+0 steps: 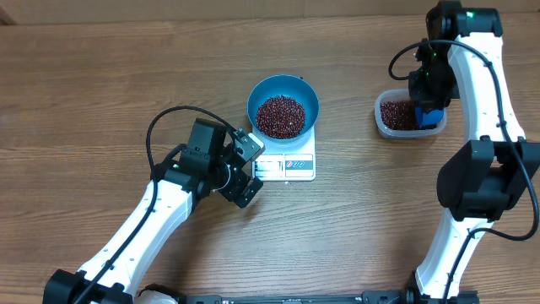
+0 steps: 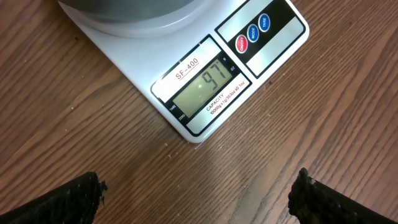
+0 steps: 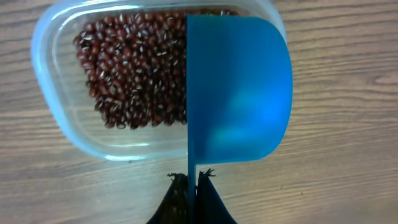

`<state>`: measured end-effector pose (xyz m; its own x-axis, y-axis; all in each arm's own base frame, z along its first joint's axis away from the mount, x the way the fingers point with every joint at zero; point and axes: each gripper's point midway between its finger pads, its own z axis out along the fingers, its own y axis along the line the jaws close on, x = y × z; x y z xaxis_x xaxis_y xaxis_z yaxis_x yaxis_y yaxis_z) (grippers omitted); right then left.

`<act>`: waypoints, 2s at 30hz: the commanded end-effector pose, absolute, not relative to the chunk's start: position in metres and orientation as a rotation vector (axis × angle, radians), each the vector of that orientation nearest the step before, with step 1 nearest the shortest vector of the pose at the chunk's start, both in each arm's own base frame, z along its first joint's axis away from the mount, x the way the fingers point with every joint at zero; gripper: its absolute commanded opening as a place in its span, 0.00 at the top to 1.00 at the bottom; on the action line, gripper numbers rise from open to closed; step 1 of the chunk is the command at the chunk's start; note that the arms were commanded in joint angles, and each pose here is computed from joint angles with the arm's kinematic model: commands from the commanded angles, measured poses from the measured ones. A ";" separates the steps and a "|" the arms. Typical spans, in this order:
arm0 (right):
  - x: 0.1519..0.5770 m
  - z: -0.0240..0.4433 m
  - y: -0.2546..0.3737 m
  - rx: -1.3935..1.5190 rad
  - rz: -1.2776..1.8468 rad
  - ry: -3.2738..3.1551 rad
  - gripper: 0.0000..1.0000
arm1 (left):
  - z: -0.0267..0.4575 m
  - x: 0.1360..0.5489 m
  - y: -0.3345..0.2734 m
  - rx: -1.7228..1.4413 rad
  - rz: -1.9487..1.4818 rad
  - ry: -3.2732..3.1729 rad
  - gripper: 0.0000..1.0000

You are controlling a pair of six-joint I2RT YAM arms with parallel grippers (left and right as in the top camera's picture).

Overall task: Scoop item into bowl and weigh 150g on scale
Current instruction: 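Lower the blue scoop into the bean tub with the right gripper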

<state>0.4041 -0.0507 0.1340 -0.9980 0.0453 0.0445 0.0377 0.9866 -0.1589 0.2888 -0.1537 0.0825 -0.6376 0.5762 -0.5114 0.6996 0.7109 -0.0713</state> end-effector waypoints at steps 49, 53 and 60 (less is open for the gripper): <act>0.383 0.093 0.006 0.149 0.124 -2.977 0.96 | 0.080 0.286 -0.156 0.999 -0.376 2.457 0.01; 0.384 0.092 0.012 0.152 0.073 -2.986 0.96 | 0.080 0.286 -0.156 0.999 -0.376 2.457 0.00; 0.385 0.092 0.023 0.185 -0.006 -2.991 0.96 | 0.080 0.286 -0.156 0.999 -0.376 2.457 0.00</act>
